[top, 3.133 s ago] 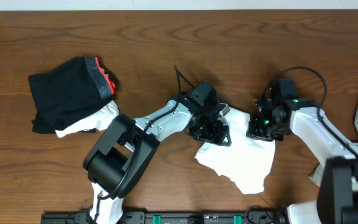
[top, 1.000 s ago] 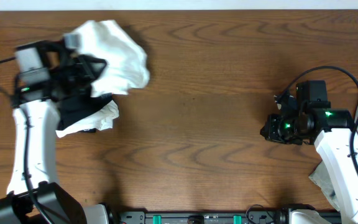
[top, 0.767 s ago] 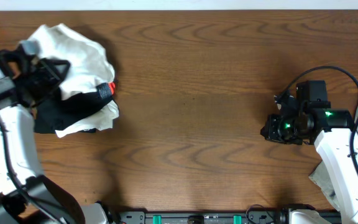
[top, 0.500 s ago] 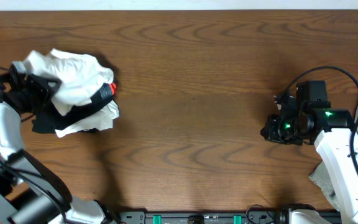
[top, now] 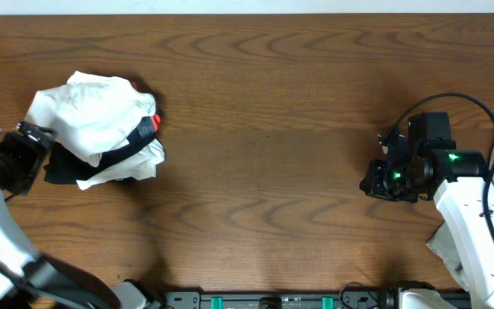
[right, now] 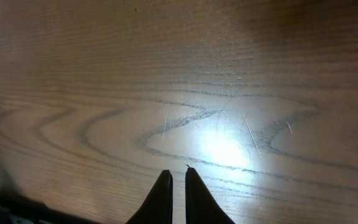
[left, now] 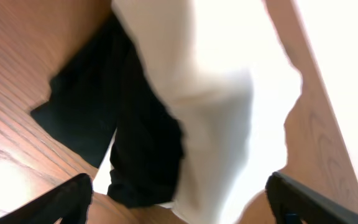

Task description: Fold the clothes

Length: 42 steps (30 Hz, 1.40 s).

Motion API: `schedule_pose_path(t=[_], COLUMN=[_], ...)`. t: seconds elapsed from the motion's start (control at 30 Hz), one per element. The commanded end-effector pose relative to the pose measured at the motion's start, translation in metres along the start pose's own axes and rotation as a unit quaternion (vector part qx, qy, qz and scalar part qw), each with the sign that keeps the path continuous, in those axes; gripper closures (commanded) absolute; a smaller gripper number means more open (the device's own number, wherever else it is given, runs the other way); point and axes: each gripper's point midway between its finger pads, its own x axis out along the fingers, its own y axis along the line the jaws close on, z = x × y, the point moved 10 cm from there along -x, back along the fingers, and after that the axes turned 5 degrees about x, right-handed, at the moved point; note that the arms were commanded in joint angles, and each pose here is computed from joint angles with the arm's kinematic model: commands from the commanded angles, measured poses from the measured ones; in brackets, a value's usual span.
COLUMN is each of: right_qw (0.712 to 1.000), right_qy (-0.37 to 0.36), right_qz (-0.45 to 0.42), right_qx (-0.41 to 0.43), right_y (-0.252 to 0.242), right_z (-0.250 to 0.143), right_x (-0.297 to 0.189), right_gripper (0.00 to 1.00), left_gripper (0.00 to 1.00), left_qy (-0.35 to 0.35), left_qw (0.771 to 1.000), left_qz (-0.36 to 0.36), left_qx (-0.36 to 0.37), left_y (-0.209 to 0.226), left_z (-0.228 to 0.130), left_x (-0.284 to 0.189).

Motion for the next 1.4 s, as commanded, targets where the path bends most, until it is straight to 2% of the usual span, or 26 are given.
schedule_pose_path(t=[0.0, 0.1, 0.17, 0.3, 0.37, 0.53, 0.7, 0.77, 0.83, 0.87, 0.93, 0.97, 1.07, 1.37], right_qw=[1.000, 0.999, 0.999, 0.997, 0.994, 0.983, 0.966, 0.957, 0.943, 0.936, 0.925, 0.920, 0.911, 0.917], right_qy=[-0.009, -0.017, -0.033, -0.072, -0.096, -0.178, -0.249, -0.269, -0.286, -0.292, -0.307, -0.316, -0.334, -0.334], right_qz=[0.004, 0.006, 0.010, 0.020, 0.030, 0.041, 0.051, 0.064, 0.089, 0.103, 0.125, 0.136, 0.156, 0.202], right_qx=[-0.014, -0.026, -0.033, -0.032, -0.033, -0.033, -0.055, -0.085, -0.148, -0.166, -0.183, -0.189, -0.183, -0.079], right_y=[0.002, 0.003, 0.003, 0.003, 0.003, 0.005, 0.015, 0.021, 0.030, 0.034, 0.039, 0.042, 0.045, 0.046], right_z=[0.002, 0.004, 0.007, 0.010, 0.010, 0.005, -0.007, -0.011, -0.019, -0.024, -0.034, -0.039, -0.053, -0.068], right_x=[-0.004, -0.005, -0.007, -0.023, -0.037, -0.084, -0.121, -0.132, -0.145, -0.150, -0.160, -0.165, -0.174, -0.182], right_gripper=[0.91, 0.91, 0.90, 0.82, 0.79, 0.48, 0.21, 0.13, 0.13, 0.13, 0.01, 0.01, 0.01, 0.01], left_gripper=[0.06, 0.07, 0.13, 0.18, 0.19, 0.18, 0.18, 0.10, 0.01, 0.02, 0.02, 0.02, 0.02, 0.02], left_qy=[-0.050, -0.056, -0.042, 0.003, 0.021, 0.080, 0.135, 0.139, 0.133, 0.127, 0.117, 0.117, 0.117, 0.118], left_qw=[0.998, 0.991, 0.978, 0.943, 0.932, 0.881, 0.841, 0.837, 0.832, 0.830, 0.830, 0.830, 0.830, 0.830], left_qz=[-0.027, -0.094, -0.149, -0.196, -0.194, -0.174, -0.107, -0.082, -0.060, -0.051, -0.027, -0.027, -0.028, -0.027], left_qx=[0.040, 0.082, 0.139, 0.269, 0.306, 0.432, 0.513, 0.524, 0.535, 0.540, 0.545, 0.545, 0.545, 0.545], left_y=[-0.029, -0.060, -0.088, -0.129, -0.141, -0.154, -0.149, -0.148, -0.148, -0.148, -0.146, -0.146, -0.146, -0.146], left_z=[-0.006, -0.024, -0.044, -0.093, -0.114, -0.167, -0.201, -0.205, -0.207, -0.206, -0.204, -0.204, -0.204, -0.204], left_x=[-0.039, -0.062, -0.072, -0.085, -0.090, -0.101, -0.104, -0.103, -0.103, -0.103, -0.102, -0.102, -0.102, -0.102])
